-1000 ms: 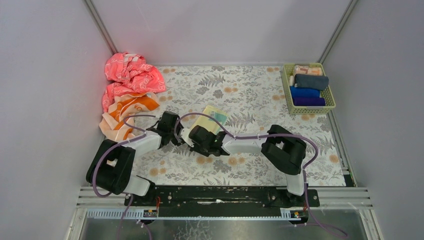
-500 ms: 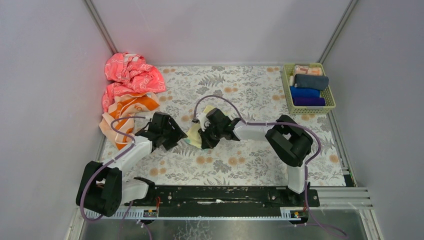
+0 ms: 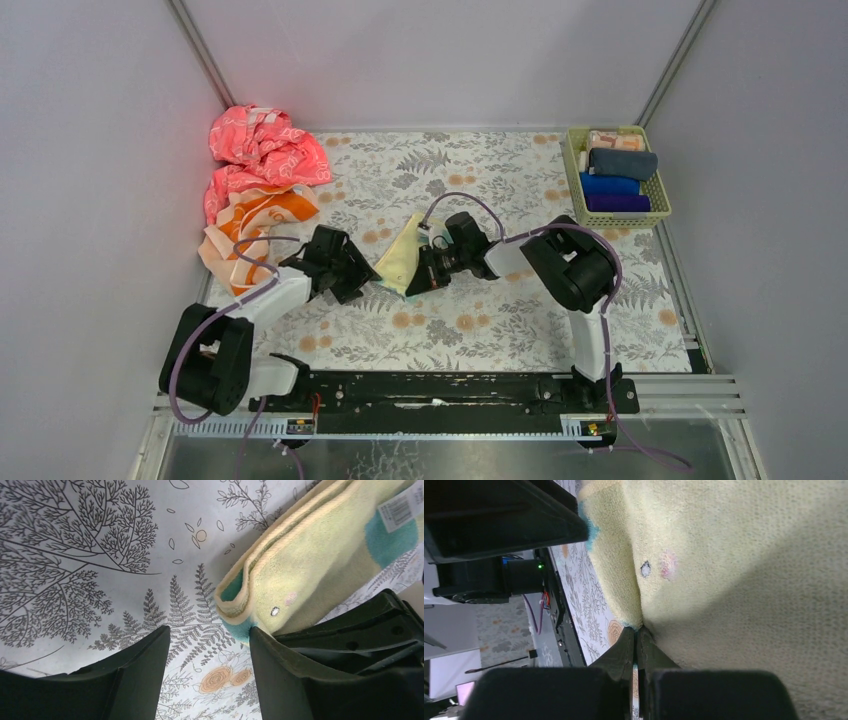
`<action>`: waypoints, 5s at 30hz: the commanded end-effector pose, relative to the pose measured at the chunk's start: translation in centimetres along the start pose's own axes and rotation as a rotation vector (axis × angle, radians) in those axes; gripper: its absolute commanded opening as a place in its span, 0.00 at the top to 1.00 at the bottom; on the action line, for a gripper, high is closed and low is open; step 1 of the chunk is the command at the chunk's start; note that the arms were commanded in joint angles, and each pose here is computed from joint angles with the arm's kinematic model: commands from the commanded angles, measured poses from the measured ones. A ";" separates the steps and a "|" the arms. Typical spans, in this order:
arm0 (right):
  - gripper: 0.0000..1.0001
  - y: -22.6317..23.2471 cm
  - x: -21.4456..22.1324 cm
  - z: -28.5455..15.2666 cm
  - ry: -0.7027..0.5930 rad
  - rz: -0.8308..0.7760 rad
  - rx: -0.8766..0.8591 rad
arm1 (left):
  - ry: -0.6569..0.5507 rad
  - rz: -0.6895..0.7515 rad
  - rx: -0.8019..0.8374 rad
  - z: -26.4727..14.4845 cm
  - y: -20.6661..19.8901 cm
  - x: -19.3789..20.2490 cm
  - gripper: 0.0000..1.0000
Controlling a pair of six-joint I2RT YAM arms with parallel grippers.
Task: Roll the towels
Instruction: Roll the towel into the bin.
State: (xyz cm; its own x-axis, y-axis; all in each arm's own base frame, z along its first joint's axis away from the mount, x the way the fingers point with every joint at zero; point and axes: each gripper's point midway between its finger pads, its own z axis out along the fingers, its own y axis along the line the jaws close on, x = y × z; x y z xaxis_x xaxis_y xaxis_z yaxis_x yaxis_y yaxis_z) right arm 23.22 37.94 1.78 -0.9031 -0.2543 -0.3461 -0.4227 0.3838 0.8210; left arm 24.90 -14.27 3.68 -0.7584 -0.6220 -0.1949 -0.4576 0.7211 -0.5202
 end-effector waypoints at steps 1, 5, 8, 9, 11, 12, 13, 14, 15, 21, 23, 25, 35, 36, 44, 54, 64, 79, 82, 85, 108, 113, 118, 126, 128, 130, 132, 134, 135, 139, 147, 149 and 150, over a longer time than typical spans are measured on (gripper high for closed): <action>1.00 0.8 -0.7 0.0 -0.009 0.033 -0.050 | -0.007 -0.003 0.044 1.2 -1.6 -0.5 0.42; 1.00 0.2 -0.5 0.1 -0.001 0.045 -0.022 | -0.012 -0.003 0.031 2.3 -2.1 -1.1 0.48; 1.00 -0.1 -0.4 0.2 0.002 0.051 -0.013 | -0.019 -0.003 0.024 2.8 -2.4 -1.5 0.51; 1.00 -0.2 -0.3 0.2 0.003 0.054 -0.009 | -0.020 -0.003 0.018 3.0 -2.4 -1.6 0.52; 1.00 -0.3 -0.3 0.3 0.004 0.059 -0.004 | -0.018 -0.004 0.006 3.3 -2.2 -1.7 0.57; 1.00 -0.4 -0.3 0.3 0.003 0.060 -0.002 | -0.015 -0.005 -0.002 3.5 -1.9 -1.6 0.60; 1.00 -0.4 -0.3 0.3 0.004 0.064 -0.002 | -0.014 -0.004 -0.014 3.6 -1.6 -1.5 0.61; 1.00 -0.4 -0.2 0.3 0.004 0.067 0.000 | -0.016 -0.003 -0.027 3.7 -1.3 -1.5 0.66; 1.00 -0.5 -0.2 0.3 0.005 0.069 0.001 | -0.022 0.001 -0.042 3.7 -1.1 -1.6 0.69; 1.00 -1.0 -0.2 0.1 0.004 0.106 0.012 | -0.052 0.064 -0.124 3.4 0.2 -3.3 0.81; 1.00 -1.1 -0.3 -0.2 0.000 0.129 0.015 | -0.058 0.062 -0.128 3.1 0.7 -4.3 0.81; 1.00 -1.2 -0.4 -0.4 -0.002 0.152 0.014 | -0.062 0.057 -0.124 2.9 1.0 -5.1 0.80; 1.00 -1.4 -0.9 -0.4 0.014 0.270 -0.001 | -0.043 0.017 0.022 0.4 0.2 -3.6 0.53; 1.00 -1.5 -0.9 -0.4 0.016 0.284 0.000 | -0.043 0.009 0.028 0.0 0.4 -3.3 0.51; 1.00 -2.7 -0.7 -0.3 0.028 0.379 -0.011 | 0.003 -0.021 0.101 -2.3 1.0 -0.2 0.40; 0.99 -3.3 -0.8 -0.2 0.037 0.396 0.013 | 0.076 0.010 0.201 -0.3 -2.5 1.0 0.39; 0.98 -3.5 -0.7 -0.3 0.044 0.376 0.037 | 0.063 -0.002 0.182 2.3 -3.1 -0.2 0.54; 0.78 -2.3 -2.3 -2.7 0.013 0.208 0.167 | 0.084 -0.008 -0.013 5.4 1.7 0.5 0.63; 0.71 -1.8 -2.9 -3.7 0.009 0.133 0.239 | 0.094 -0.011 -0.032 5.8 2.4 0.9 0.64; 0.65 -0.9 -3.6 -4.8 0.001 0.028 0.319 | 0.109 -0.009 -0.054 6.2 3.0 1.2 0.64; 0.54 2.4 -3.7 -2.0 0.122 -0.696 0.548 | 0.128 0.006 -0.071 6.6 3.2 1.2 0.65; 0.54 1.0 -4.0 -2.2 0.140 -0.696 0.609 | 0.131 0.008 -0.067 6.7 3.0 1.2 0.65; 0.54 0.6 -4.3 -2.9 0.132 -0.705 0.657 | 0.134 0.013 -0.064 6.7 2.8 1.1 0.65; 0.54 -1.4 -3.5 -2.8 0.186 -0.715 0.705 | 0.139 0.016 -0.047 6.7 2.2 0.9 0.65; 0.54 -2.1 -3.2 -2.8 0.202 -0.725 0.725 | 0.142 0.019 -0.044 6.8 2.1 1.0 0.64; 0.55 -2.8 -2.8 -2.7 0.219 -0.738 0.744 | 0.144 0.018 -0.043 6.8 2.0 0.9 0.64; 0.55 -3.8 -2.2 -2.7 0.246 -0.751 0.776 | 0.147 0.018 -0.040 6.8 1.9 0.9 0.64; 0.55 -4.8 -1.4 -2.7 0.277 -0.768 0.822 | 0.147 0.017 -0.037 6.8 1.8 0.9 0.64; 0.55 -5.4 -1.0 -2.7 0.295 -0.775 0.847 | 0.148 0.016 -0.038 6.8 1.8 0.9 0.64; 0.67 -6.8 0.6 -2.6 0.374 -0.790 0.906 | 0.147 0.012 -0.035 6.7 1.7 0.9 0.64; 0.98 -0.8 2.1 0.6 0.302 -0.596 0.542 | 0.101 0.016 -0.003 4.6 0.6 0.2 0.52; 1.00 1.0 1.6 1.0 0.252 -0.513 0.432 | 0.073 0.020 0.003 3.5 0.3 -0.2 0.46; 1.00 1.7 1.3 1.2 0.227 -0.465 0.380 | 0.054 0.020 0.002 3.0 0.3 -0.4 0.43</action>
State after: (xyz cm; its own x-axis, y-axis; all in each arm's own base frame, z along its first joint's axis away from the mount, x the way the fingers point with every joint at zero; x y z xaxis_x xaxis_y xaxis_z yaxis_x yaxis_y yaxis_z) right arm 25.91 37.40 1.45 -0.4273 -0.7345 -0.5271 -0.8662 0.4996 0.0060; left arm 29.76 -17.54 2.77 -0.7967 -0.5846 -0.1531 -0.3624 0.6650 -0.6530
